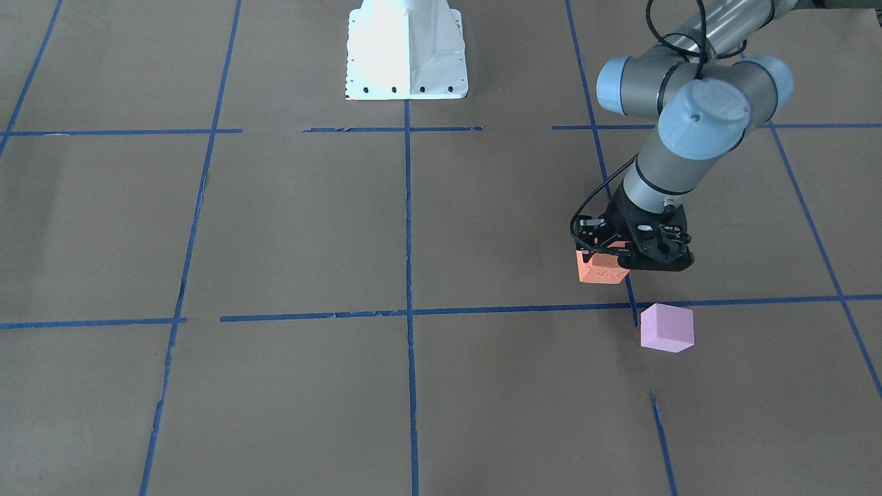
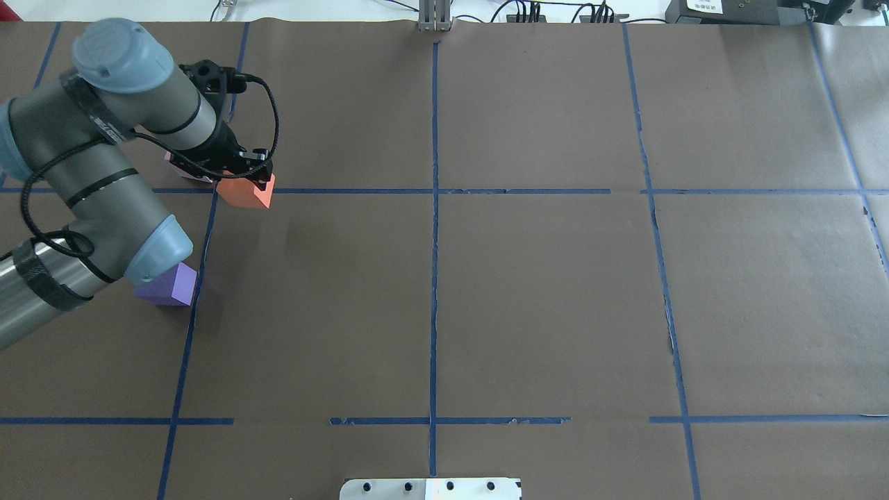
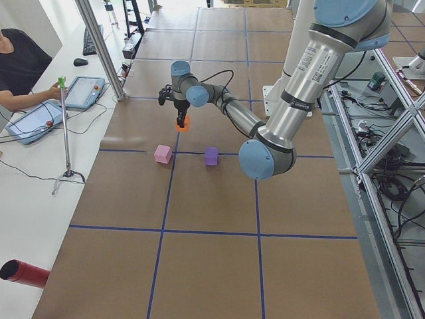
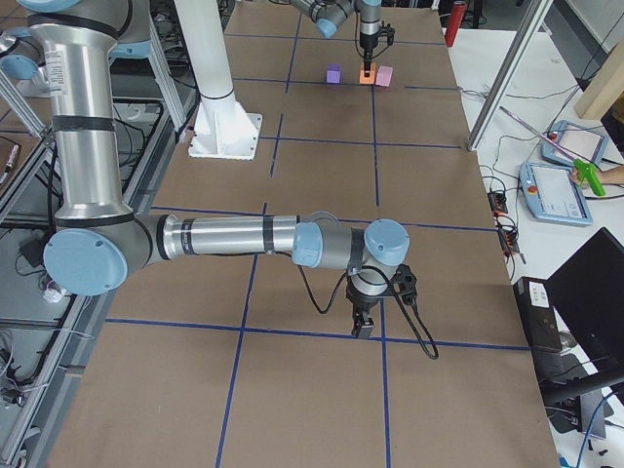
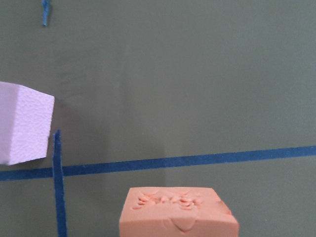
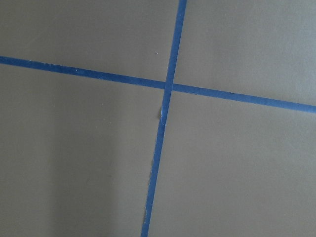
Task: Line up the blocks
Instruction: 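Lift the orange cube with the left gripper and carry it beside the pink cube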
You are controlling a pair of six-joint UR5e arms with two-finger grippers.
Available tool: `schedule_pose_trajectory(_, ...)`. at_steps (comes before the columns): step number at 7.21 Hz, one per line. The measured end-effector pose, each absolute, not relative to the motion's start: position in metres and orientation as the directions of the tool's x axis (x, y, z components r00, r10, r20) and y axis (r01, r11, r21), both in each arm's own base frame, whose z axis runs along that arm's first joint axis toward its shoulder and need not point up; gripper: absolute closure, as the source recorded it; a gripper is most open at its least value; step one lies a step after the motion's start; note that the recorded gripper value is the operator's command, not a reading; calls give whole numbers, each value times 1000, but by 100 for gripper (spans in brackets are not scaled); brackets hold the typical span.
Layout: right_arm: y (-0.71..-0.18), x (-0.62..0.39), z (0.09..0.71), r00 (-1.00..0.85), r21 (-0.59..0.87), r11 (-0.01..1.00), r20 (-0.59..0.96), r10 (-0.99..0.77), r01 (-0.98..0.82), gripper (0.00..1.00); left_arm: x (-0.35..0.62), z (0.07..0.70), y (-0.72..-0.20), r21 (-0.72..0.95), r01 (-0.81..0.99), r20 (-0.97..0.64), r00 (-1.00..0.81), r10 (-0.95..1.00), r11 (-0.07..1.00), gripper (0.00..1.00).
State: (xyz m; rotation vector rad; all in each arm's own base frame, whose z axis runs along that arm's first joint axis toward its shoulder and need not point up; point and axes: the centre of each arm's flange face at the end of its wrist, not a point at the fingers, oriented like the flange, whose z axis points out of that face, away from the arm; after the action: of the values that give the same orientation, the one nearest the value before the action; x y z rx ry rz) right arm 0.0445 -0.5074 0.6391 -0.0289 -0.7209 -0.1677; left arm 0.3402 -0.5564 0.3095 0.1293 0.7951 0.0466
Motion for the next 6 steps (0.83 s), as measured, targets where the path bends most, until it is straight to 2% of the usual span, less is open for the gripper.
schedule_pose_trajectory(2,-507,44,639,738,31,986,659,-143,163,0,276,297,-557,156,-18,-662,740,118,988,88)
schedule_pose_trajectory(6,-507,44,640,738,30,986,659,-142,162,0,221,385,-556,97,-106,-649,747,144,990,88)
